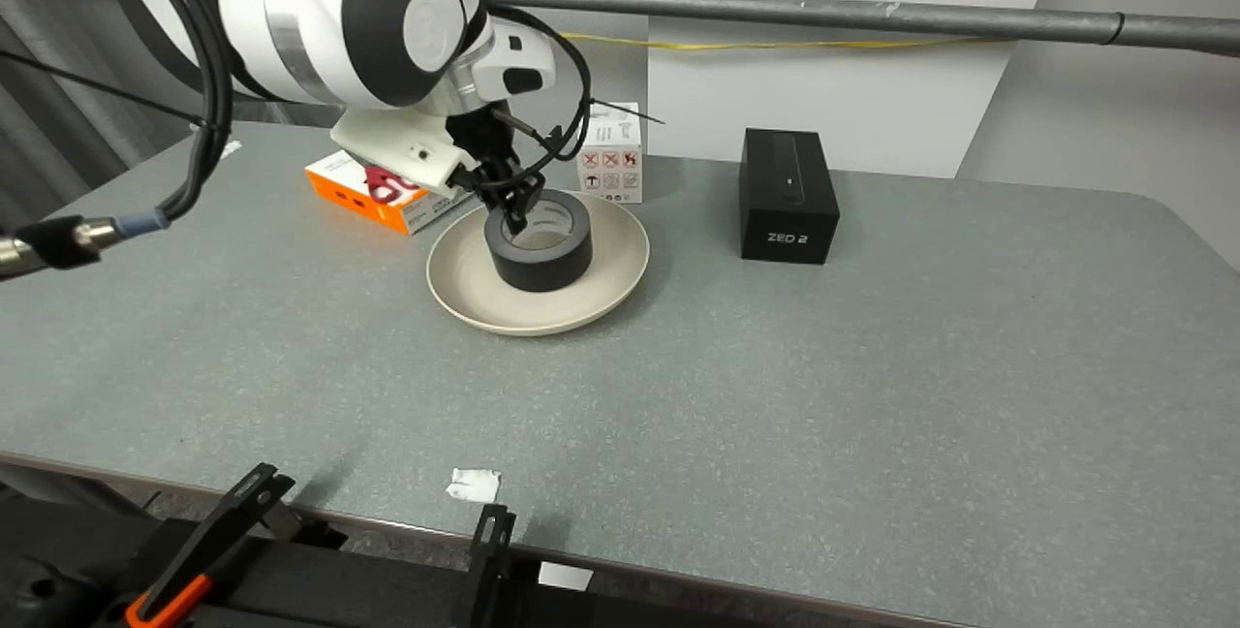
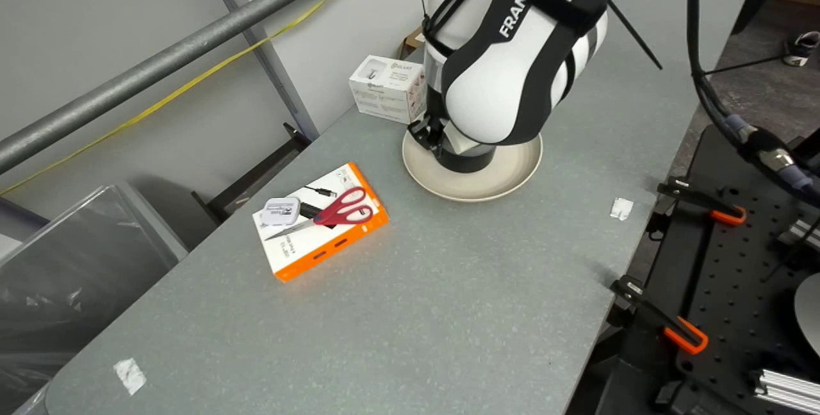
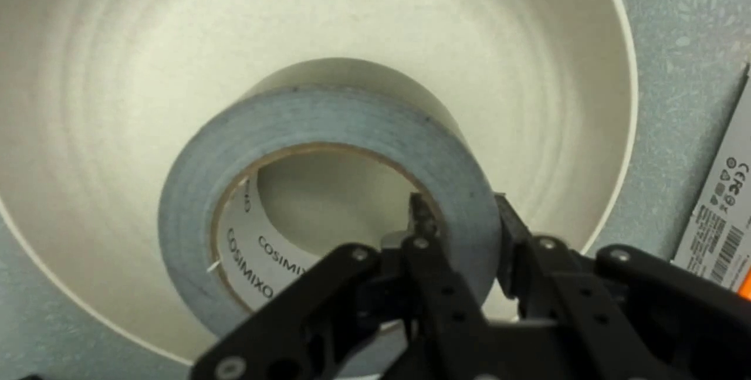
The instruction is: Put the tape on the plate
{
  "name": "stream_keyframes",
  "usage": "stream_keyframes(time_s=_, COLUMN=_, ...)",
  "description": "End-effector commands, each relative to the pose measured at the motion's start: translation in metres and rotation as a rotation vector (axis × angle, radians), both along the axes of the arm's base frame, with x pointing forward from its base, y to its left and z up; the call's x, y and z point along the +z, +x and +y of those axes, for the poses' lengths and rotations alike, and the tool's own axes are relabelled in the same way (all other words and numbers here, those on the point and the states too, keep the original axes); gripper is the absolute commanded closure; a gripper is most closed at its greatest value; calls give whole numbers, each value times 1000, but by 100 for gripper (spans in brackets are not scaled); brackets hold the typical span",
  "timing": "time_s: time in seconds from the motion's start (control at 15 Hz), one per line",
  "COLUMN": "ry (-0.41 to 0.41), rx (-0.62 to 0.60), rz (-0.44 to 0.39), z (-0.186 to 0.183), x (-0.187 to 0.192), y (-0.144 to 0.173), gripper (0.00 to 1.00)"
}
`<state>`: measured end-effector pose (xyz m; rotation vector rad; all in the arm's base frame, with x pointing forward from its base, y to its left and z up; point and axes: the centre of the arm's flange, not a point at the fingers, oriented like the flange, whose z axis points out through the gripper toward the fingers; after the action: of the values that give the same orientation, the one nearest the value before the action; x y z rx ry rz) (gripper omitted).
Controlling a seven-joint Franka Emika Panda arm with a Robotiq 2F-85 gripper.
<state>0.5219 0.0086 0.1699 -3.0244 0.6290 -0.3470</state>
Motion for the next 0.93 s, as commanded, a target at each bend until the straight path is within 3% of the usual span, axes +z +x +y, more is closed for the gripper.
stream_keyframes(time_s=0.0, ry=1, rx=28, rz=11, z=18, x=-1, y=9, gripper=94)
stream_keyframes(time_s=0.07, ry=2, rx=36, rz=8, z=20, x=0, y=7, gripper=94)
stream_keyframes(time_s=0.13, ry=4, rx=39, rz=6, z=21, x=4, y=3, gripper=49)
stream_keyframes(time_s=0.27, ry=6, rx=47, rz=-5, z=23, x=8, y=-1, gripper=42)
stream_keyframes(time_s=0.6, ry=13, rx=56, rz=-16, z=24, x=14, y=-2, gripper=4)
stream_keyframes(time_s=0.87, ry=16, rx=58, rz=-16, z=27, x=16, y=-1, gripper=0)
